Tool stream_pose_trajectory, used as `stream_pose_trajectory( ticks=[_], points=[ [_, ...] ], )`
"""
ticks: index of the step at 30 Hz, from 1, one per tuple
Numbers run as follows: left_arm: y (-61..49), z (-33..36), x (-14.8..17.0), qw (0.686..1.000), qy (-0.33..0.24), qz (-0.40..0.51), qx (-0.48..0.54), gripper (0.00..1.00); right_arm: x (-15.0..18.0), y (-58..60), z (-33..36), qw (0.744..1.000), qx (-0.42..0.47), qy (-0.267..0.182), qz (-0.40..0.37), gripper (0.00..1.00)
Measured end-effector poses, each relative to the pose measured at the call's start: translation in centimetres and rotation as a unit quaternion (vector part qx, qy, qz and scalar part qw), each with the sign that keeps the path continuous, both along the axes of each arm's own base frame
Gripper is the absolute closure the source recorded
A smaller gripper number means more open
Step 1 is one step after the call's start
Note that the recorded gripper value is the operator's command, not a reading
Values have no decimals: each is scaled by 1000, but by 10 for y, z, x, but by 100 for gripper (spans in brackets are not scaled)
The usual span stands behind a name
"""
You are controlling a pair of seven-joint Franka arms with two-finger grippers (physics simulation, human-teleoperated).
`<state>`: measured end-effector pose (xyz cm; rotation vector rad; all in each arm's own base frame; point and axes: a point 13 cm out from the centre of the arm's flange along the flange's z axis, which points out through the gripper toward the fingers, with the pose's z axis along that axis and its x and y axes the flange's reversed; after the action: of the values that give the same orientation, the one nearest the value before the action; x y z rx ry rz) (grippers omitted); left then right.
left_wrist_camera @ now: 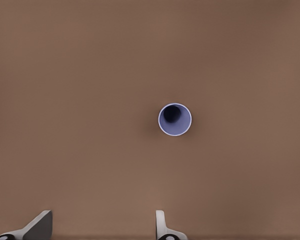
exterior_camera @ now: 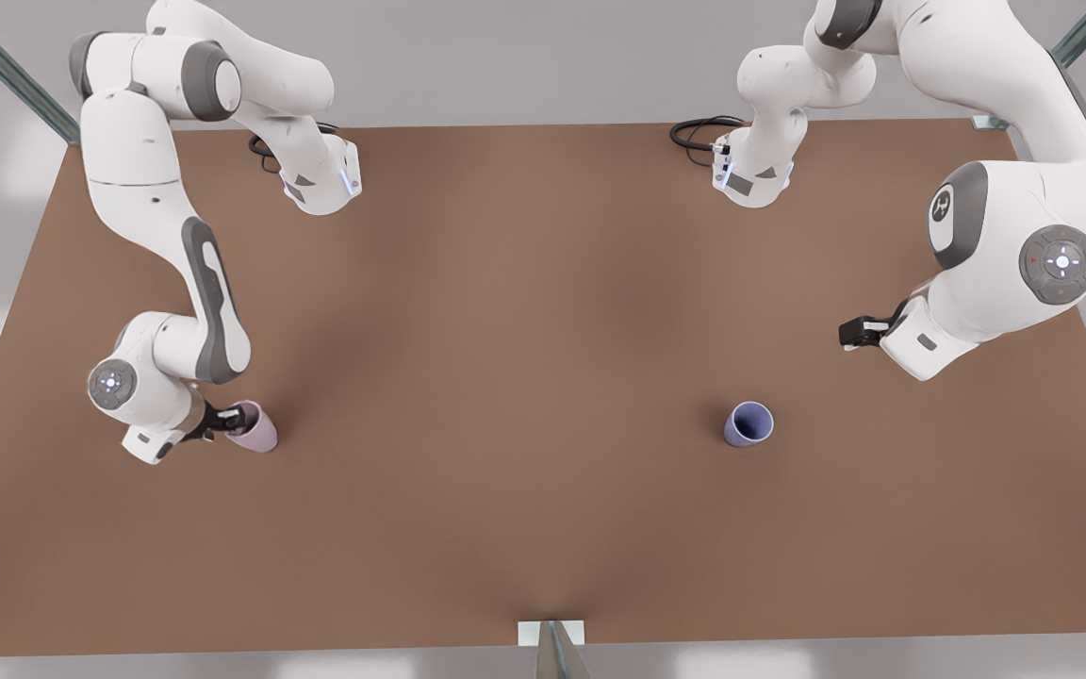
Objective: Stack the cups, with the pink cup at the bottom and the purple cup at the top
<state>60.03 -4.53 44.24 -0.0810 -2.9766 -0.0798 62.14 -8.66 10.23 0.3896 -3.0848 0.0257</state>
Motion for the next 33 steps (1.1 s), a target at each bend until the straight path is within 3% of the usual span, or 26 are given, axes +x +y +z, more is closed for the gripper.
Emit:
stream_pose_trajectory(
  ticks=[2,3,9,13,16,22,26,32,33],
  points=[
    [0,0,0,1000,0,0,0,0,2,5,-2,1000,2,-4,7,75],
    [0,0,0,1000,0,0,0,0,4,7,-2,1000,4,-6,9,79],
    [0,0,0,1000,0,0,0,0,10,13,4,1000,7,-17,25,79],
    [0,0,0,1000,0,0,0,0,21,54,42,998,20,-35,54,79],
    [0,-1,0,1000,1,0,-1,0,18,166,71,992,36,-39,117,79],
    [-1,-4,0,1000,4,0,-2,0,-10,551,122,963,117,-77,230,79],
    [-2,-9,2,1000,7,0,-3,0,-50,681,80,968,130,-63,206,79],
    [-10,-55,17,1000,23,-3,-8,0,-61,680,21,991,83,-38,95,79],
    [-14,-79,17,999,34,-6,-11,0,-61,678,18,993,79,-36,77,71]
  ],
)
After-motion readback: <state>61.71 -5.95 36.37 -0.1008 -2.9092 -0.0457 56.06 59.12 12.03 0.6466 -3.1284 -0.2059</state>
